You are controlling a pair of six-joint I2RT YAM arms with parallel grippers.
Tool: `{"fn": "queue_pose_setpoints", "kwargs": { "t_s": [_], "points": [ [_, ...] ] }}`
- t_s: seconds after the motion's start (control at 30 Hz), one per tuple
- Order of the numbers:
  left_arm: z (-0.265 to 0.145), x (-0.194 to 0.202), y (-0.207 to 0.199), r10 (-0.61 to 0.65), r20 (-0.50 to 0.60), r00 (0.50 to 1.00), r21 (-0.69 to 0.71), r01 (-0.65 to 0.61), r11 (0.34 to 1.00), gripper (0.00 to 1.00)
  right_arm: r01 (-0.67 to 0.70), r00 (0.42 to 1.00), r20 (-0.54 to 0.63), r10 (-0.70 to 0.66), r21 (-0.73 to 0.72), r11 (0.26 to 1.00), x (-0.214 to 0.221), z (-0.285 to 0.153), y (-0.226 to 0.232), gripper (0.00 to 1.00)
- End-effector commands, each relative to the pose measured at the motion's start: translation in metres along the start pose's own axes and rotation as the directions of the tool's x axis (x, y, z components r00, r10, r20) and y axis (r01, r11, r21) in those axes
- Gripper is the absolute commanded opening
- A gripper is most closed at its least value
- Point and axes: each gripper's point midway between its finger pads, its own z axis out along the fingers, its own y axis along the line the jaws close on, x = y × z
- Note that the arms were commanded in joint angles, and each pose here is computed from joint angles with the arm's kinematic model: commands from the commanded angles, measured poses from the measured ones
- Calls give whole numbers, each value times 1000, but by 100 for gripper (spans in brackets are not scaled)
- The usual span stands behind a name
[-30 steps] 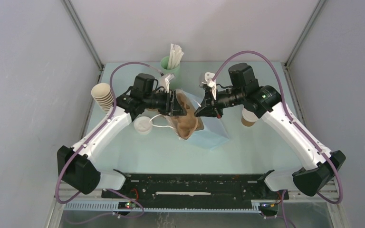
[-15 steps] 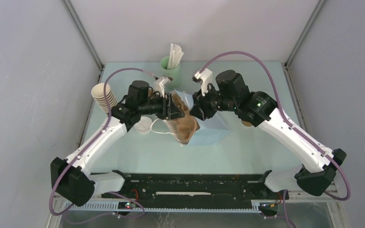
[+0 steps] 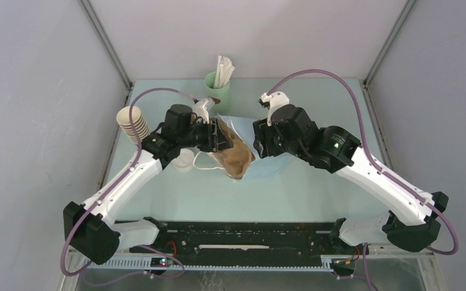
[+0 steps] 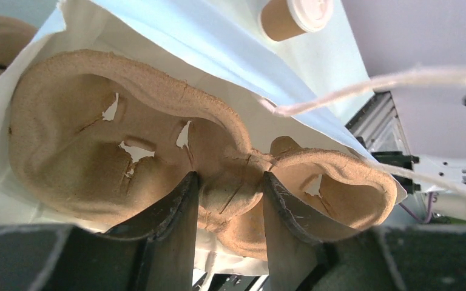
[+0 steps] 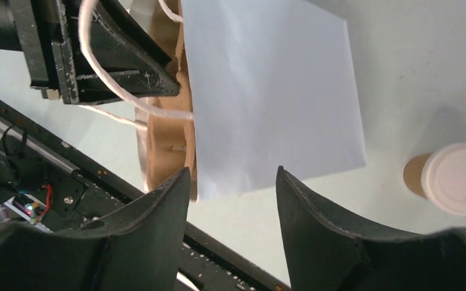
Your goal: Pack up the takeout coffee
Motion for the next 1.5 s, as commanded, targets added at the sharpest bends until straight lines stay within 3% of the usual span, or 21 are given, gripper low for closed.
{"fn": "queue_pose_setpoints", "kwargs": {
  "t_s": [0.0, 0.23, 0.33, 0.53, 0.8, 1.07, 1.47],
  "points": [
    [-4, -29, 1, 13, 82, 997, -84, -6, 996, 0, -167, 984, 75, 163, 52, 985, -2, -17, -5, 61],
    [0, -40, -6, 18, 86, 996, -71, -12, 997, 0, -320, 945, 76, 318, 20, 947, 7, -9, 3, 61],
    [2, -42, -7, 21, 85, 996, -73, -14, 997, 0, -284, 956, 76, 282, 21, 959, 9, -1, 5, 60],
    [2, -49, -9, 29, 98, 995, -71, -22, 997, 0, -226, 970, 111, 215, 106, 968, 0, 6, -7, 45],
    [5, -55, -9, 32, 85, 996, -83, -25, 996, 0, -188, 981, 88, 176, 157, 970, -1, 20, -6, 45],
    [4, -59, -12, 26, 100, 995, -90, -17, 996, 0, -198, 980, 90, 178, 349, 916, 11, 17, -29, 47],
    [0, -60, 1, 24, 131, 991, -186, 0, 983, 0, -231, 973, 104, 208, 352, 907, 20, 9, -27, 46]
  ]
}}
